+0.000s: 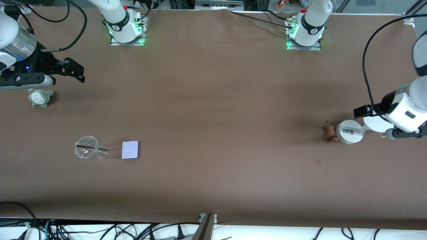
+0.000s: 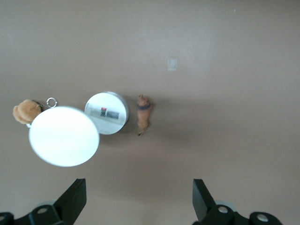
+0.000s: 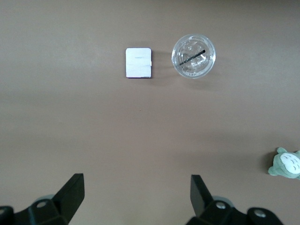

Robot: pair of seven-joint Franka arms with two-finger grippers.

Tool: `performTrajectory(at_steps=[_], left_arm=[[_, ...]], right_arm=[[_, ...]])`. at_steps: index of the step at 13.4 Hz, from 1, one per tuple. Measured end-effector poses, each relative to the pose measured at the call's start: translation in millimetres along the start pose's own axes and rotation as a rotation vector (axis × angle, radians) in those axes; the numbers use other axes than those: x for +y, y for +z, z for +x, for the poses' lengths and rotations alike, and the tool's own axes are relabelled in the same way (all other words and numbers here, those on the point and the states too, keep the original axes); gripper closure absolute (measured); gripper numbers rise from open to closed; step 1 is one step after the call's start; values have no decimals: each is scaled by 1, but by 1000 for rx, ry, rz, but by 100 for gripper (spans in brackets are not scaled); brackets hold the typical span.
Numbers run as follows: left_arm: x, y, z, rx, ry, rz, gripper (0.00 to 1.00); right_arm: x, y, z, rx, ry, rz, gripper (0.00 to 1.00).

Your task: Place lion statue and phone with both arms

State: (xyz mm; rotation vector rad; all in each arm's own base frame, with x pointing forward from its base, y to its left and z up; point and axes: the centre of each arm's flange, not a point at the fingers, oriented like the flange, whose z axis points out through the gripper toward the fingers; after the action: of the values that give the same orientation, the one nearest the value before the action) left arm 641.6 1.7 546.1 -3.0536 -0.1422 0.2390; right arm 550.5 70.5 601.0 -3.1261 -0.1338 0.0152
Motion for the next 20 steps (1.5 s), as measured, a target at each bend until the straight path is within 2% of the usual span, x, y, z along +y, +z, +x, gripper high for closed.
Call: performTrajectory(at_steps=[4,9,14,20], left_arm=[[-20,-11,-1,2,25,-43,0],[2,-39,-29,19,-28,-102,0],[9,-31,-63,26,-54,-67,0],[3,-23,-64,16,-55,-66,0]], right_arm=[[0,0,0,0,0,0,0],[0,0,0,0,0,0,0],[0,0,0,0,0,0,0],[0,0,0,0,1,0,0]])
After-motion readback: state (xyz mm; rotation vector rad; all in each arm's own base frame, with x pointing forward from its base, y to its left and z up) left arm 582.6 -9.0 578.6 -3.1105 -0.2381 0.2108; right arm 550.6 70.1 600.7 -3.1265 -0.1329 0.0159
